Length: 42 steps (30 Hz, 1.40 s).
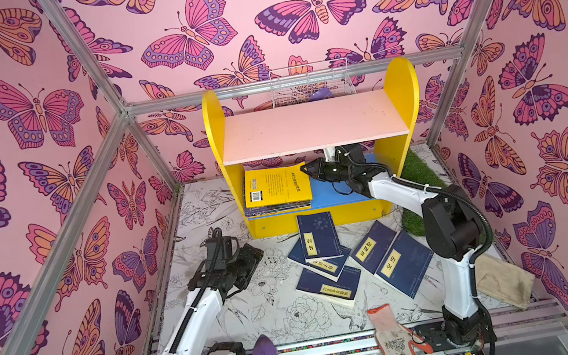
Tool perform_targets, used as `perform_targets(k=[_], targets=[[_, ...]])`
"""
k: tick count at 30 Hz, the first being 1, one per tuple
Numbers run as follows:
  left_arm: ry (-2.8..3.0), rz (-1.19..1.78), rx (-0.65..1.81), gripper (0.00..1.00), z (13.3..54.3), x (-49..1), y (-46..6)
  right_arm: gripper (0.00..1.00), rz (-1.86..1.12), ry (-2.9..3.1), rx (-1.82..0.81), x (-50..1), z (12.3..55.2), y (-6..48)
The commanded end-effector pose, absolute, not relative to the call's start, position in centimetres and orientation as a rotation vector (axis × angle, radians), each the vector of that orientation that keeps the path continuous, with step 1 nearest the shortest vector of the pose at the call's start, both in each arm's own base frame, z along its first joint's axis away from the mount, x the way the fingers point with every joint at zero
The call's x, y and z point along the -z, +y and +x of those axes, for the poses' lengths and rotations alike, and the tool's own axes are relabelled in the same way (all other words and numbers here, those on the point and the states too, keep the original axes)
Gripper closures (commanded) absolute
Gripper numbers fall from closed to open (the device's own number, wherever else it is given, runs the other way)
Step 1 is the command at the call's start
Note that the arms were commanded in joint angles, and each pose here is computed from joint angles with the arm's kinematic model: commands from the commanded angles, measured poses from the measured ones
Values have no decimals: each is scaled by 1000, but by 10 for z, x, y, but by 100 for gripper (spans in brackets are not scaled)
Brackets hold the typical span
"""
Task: Stacking books/files
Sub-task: Move the books to the bookshelf.
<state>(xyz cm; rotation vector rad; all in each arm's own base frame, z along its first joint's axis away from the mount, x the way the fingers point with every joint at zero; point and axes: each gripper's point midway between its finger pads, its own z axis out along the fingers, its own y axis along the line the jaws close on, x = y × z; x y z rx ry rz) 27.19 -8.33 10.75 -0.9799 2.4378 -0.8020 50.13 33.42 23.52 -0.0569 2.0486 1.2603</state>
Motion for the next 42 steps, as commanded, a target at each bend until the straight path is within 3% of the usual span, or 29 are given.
perform_targets(k=[1, 12, 21, 27, 36, 38, 42], targets=[[2440, -953, 810, 20, 273, -110, -85, 100, -151, 1976, -1313, -269, 484, 333], [2329, -687, 978, 23, 310, -166, -115, 100, -134, 1977, -1312, -272, 503, 341], [2345, -739, 906, 34, 356, -154, -115, 100, -166, 2008, -1324, -267, 502, 362], [2345, -750, 893, 36, 377, -153, -119, 87, -203, 2025, -1305, -267, 498, 371], [2302, -810, 846, 39, 390, -154, -112, 85, -264, 2087, -1259, -255, 487, 379], [2282, -815, 858, 39, 394, -158, -113, 79, -271, 2111, -1229, -250, 485, 378], [2262, -829, 860, 39, 399, -162, -113, 51, -280, 2104, -1148, -253, 480, 366]])
